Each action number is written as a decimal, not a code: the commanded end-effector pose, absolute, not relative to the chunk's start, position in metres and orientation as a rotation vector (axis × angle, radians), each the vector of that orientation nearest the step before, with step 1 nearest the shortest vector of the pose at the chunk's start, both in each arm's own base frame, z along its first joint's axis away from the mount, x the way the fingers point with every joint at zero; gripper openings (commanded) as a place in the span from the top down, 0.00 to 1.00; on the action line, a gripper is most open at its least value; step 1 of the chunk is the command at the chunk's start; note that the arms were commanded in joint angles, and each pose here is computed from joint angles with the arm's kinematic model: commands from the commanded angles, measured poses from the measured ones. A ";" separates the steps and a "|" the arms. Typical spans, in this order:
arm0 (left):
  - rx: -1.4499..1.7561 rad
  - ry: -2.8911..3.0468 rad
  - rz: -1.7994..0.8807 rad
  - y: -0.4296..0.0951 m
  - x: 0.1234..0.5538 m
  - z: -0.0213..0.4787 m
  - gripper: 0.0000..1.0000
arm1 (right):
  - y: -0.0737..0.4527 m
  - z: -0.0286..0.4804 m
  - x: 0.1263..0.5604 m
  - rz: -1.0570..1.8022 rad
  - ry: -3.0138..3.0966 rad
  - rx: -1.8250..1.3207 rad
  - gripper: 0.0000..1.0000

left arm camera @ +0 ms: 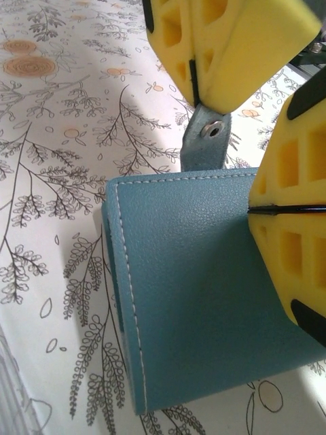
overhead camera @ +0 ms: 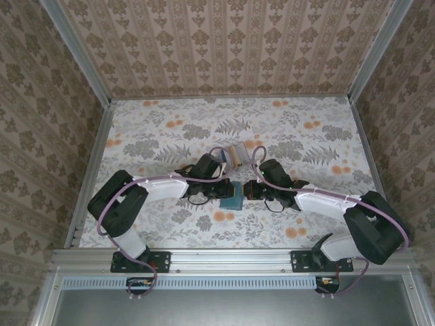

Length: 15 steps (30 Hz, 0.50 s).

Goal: Put the credit cards into the card holder

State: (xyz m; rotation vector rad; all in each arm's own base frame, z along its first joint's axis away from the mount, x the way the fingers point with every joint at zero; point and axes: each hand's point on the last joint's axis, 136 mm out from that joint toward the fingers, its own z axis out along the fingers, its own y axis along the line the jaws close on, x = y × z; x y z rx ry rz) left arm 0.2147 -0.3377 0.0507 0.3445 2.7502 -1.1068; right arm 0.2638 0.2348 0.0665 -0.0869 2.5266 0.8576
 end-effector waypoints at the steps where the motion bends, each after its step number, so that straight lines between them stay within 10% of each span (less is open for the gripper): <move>1: 0.317 2.779 -1.097 -0.334 0.212 0.042 0.91 | 0.244 0.067 0.267 0.915 2.523 -0.103 1.00; 15: 0.167 2.819 -1.103 -0.314 0.216 0.026 1.00 | 0.265 0.042 0.271 1.042 2.574 -0.052 1.00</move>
